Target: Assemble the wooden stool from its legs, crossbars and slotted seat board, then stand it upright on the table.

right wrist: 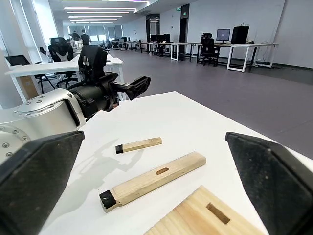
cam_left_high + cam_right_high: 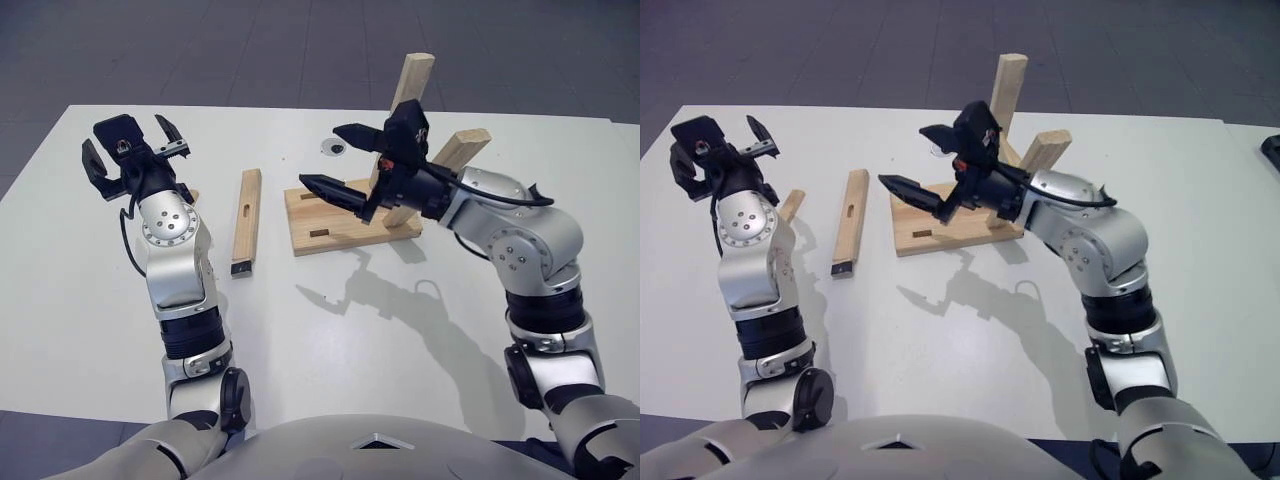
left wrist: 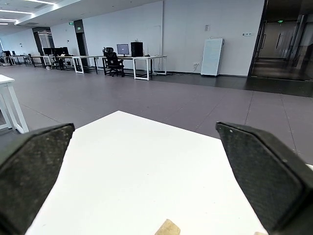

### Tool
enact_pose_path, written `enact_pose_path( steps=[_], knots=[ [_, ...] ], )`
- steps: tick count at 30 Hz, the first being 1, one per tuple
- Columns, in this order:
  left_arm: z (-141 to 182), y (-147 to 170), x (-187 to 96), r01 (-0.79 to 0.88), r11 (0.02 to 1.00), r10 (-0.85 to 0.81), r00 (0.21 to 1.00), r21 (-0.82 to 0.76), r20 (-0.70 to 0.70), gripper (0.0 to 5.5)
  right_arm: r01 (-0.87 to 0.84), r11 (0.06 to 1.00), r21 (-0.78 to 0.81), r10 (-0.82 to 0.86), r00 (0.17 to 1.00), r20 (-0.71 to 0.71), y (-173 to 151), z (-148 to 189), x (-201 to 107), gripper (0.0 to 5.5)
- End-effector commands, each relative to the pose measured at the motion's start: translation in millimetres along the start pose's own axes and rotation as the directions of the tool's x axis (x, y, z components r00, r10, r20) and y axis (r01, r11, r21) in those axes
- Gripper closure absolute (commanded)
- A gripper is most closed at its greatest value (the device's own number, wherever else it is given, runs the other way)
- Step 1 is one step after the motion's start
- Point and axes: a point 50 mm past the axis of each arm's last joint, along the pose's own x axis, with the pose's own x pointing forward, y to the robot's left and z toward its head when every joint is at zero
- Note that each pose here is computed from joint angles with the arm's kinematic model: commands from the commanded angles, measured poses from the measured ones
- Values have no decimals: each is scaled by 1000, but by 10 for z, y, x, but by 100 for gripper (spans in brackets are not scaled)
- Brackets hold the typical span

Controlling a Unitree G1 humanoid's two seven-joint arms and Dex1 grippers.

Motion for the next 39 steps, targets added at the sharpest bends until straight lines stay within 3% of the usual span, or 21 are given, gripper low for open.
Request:
enact_pose_path(
  steps=[1,4,10,24,39],
  knots=[
    [-22,35,1,0,1000,0,1000,17,-9,10,158,978,139,-138,980,-141,15,-270,395,14],
    [1,23,20,5,1000,-5,1000,17,-2,10,280,937,210,-205,925,-321,-2,-520,656,14],
    [34,-29,40,15,1000,-15,1000,9,8,10,235,933,272,-62,851,-521,123,-845,749,14],
    [-63,-5,-55,-16,1000,16,1000,0,-27,10,281,942,185,-101,760,-642,25,-825,386,14],
    [-115,-15,-89,-23,1000,23,999,4,-46,10,187,962,201,14,698,-716,102,-923,481,14]
  ],
)
